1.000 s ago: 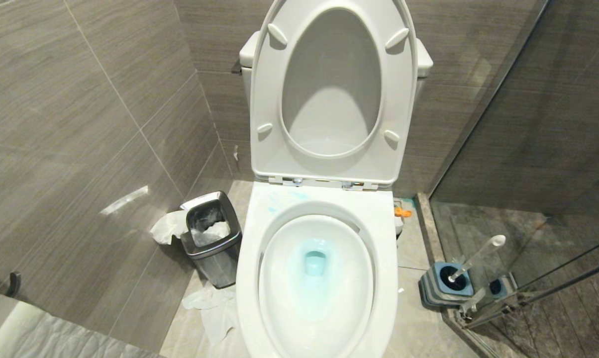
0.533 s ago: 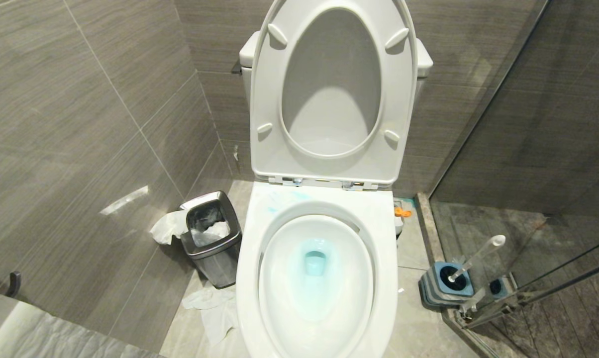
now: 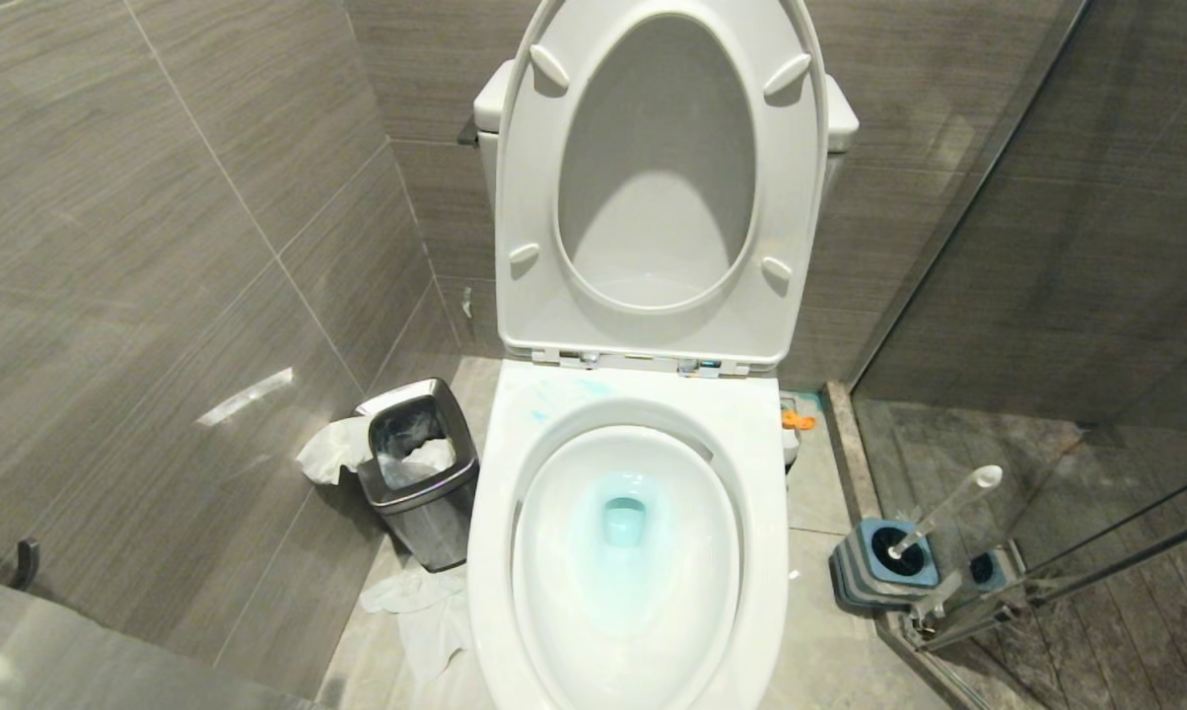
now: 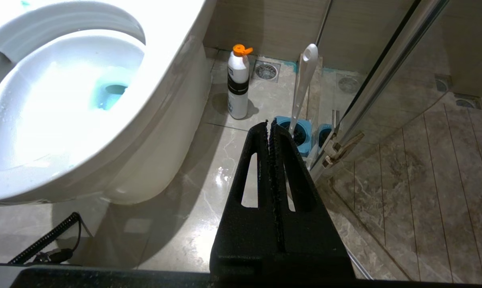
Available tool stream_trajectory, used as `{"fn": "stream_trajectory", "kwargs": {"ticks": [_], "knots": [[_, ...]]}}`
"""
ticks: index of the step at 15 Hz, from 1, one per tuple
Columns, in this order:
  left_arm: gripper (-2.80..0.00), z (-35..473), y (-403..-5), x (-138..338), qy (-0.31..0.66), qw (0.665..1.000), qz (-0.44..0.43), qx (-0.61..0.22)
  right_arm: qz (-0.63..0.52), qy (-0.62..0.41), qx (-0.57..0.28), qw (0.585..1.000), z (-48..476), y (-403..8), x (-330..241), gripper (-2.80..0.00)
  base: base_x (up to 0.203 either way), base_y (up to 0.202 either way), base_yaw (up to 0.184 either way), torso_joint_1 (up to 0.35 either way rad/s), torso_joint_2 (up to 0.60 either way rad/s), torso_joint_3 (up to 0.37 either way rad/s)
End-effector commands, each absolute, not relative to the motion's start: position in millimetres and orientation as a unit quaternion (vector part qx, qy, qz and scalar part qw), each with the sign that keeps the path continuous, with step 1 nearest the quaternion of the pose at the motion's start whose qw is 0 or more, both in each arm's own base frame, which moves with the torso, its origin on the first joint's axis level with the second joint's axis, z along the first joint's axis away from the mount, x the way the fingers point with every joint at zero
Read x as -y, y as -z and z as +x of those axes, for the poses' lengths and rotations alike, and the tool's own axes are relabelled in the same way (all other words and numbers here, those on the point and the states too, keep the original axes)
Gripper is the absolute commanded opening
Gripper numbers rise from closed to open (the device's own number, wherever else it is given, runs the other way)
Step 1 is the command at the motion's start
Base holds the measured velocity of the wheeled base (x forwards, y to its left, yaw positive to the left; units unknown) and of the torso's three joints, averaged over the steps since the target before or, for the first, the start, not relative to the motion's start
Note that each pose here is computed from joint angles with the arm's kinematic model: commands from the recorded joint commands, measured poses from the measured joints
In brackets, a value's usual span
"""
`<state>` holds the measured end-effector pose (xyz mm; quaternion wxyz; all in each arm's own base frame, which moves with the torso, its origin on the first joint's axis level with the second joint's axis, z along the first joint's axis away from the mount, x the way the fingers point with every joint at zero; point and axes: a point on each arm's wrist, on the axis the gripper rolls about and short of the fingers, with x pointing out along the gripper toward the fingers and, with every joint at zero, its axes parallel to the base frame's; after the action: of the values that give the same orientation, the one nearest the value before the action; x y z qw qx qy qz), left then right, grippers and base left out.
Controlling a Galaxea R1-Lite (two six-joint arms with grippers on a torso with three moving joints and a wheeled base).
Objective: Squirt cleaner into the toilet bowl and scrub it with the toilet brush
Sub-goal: Flush the toilet
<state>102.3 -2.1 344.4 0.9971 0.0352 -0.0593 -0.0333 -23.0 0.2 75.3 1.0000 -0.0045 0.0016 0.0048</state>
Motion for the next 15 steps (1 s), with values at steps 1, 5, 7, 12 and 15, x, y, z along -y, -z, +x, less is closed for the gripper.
{"fn": "stream_trajectory", "kwargs": {"ticks": [1, 5, 7, 12, 15], "knots": [[-2.80, 161, -356, 3, 0.037, 0.998, 0.036, 0.029, -0.005, -0.005, -0.002, 1.000, -23, -75, 0, -2.80, 0.000, 0.000, 0.000, 0.000, 0.00, 0.000], [-2.80, 229, -367, 9, 0.047, 0.998, 0.044, 0.026, -0.005, -0.005, -0.002, 1.000, -23, -75, 0, -2.80, 0.000, 0.000, 0.000, 0.000, 0.00, 0.000], [-2.80, 265, -382, 15, 0.052, 0.996, 0.047, 0.051, -0.005, -0.005, -0.002, 1.000, -23, -75, 0, -2.80, 0.000, 0.000, 0.000, 0.000, 0.00, 0.000], [-2.80, 325, -398, 24, 0.056, 0.995, 0.054, 0.061, -0.005, -0.005, -0.002, 1.000, -23, -75, 0, -2.80, 0.000, 0.000, 0.000, 0.000, 0.00, 0.000], [-2.80, 339, -391, 25, 0.059, 0.997, 0.054, 0.016, -0.005, -0.005, -0.002, 1.000, -23, -75, 0, -2.80, 0.000, 0.000, 0.000, 0.000, 0.00, 0.000]]}}
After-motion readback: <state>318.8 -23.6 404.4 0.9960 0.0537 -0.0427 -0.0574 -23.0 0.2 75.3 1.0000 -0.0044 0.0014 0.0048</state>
